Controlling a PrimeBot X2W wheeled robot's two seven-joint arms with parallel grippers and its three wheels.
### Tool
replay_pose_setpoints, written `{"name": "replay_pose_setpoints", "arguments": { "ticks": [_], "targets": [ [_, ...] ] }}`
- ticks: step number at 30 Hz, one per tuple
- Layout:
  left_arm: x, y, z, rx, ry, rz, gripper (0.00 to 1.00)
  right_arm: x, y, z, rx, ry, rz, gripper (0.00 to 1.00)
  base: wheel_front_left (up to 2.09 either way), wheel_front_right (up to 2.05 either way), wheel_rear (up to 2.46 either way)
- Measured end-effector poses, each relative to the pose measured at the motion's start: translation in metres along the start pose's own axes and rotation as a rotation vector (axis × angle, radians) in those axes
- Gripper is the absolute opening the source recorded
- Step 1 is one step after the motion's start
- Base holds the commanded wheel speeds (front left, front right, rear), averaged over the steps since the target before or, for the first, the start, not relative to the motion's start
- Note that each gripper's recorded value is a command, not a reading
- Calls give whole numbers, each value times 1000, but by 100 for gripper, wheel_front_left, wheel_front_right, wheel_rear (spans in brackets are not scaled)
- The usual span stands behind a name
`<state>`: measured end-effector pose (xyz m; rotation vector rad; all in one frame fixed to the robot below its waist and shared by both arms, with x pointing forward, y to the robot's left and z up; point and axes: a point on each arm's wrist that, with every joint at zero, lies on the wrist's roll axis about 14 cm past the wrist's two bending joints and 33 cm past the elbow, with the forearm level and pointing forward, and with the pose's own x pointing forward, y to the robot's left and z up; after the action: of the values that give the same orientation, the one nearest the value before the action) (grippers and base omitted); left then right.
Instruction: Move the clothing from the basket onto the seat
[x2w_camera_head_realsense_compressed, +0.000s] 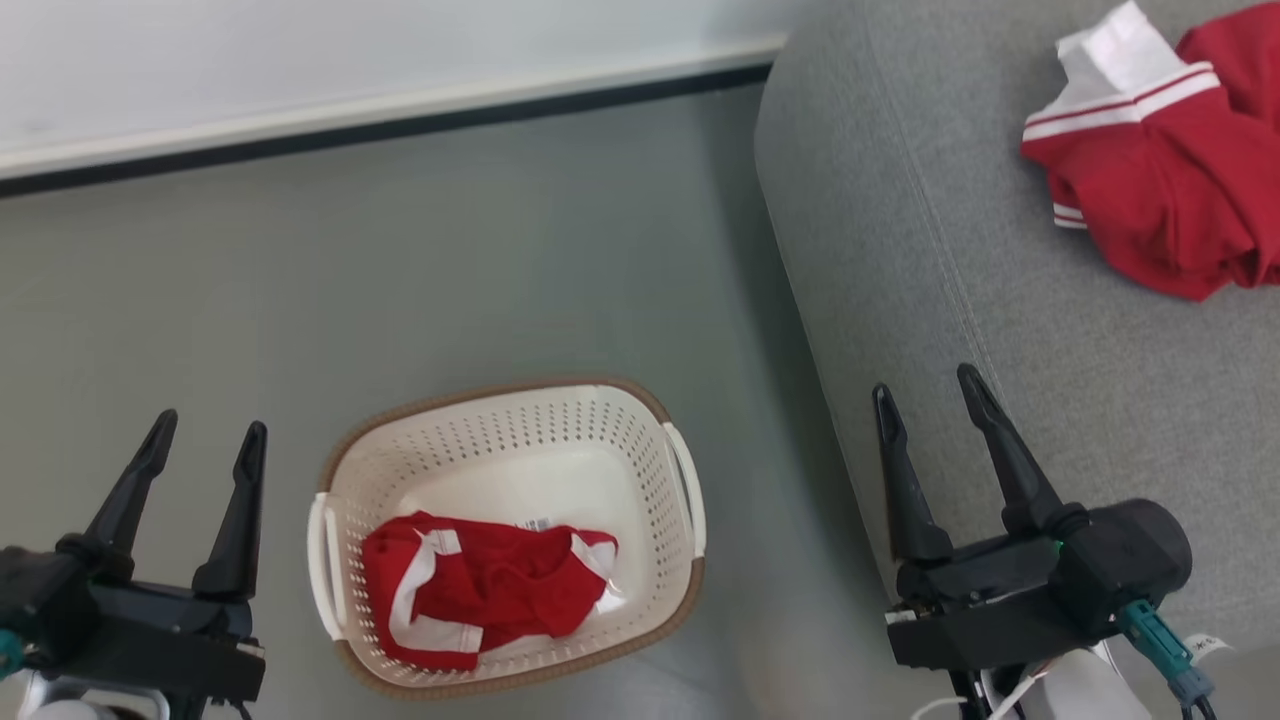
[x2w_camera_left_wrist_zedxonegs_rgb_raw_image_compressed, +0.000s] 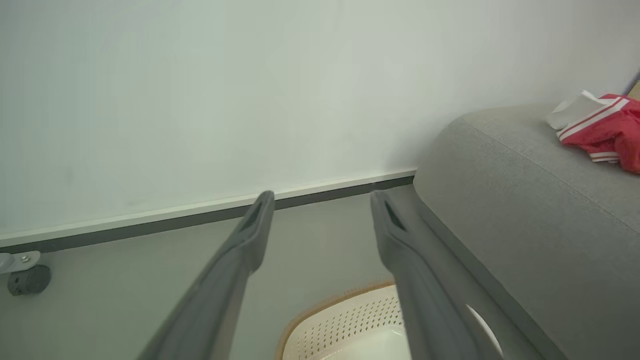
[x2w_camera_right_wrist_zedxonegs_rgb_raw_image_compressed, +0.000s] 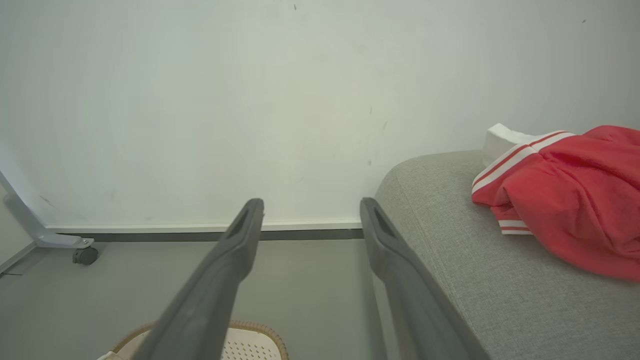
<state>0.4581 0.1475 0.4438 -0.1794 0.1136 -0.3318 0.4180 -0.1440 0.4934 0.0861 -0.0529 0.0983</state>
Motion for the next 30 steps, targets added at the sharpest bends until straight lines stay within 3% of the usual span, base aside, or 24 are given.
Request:
{"name": "replay_pose_setpoints", "arguments": {
  "ticks": [18, 30],
  "targets": [
    [39, -50, -154, 43, 449, -278, 100, 20, -23, -41, -30, 90, -80, 100, 0, 0, 0],
    [28, -47, -251, 125, 748, -368, 100, 14, -38, -74, -53, 185, -133, 100, 0, 0, 0]
  ]
}}
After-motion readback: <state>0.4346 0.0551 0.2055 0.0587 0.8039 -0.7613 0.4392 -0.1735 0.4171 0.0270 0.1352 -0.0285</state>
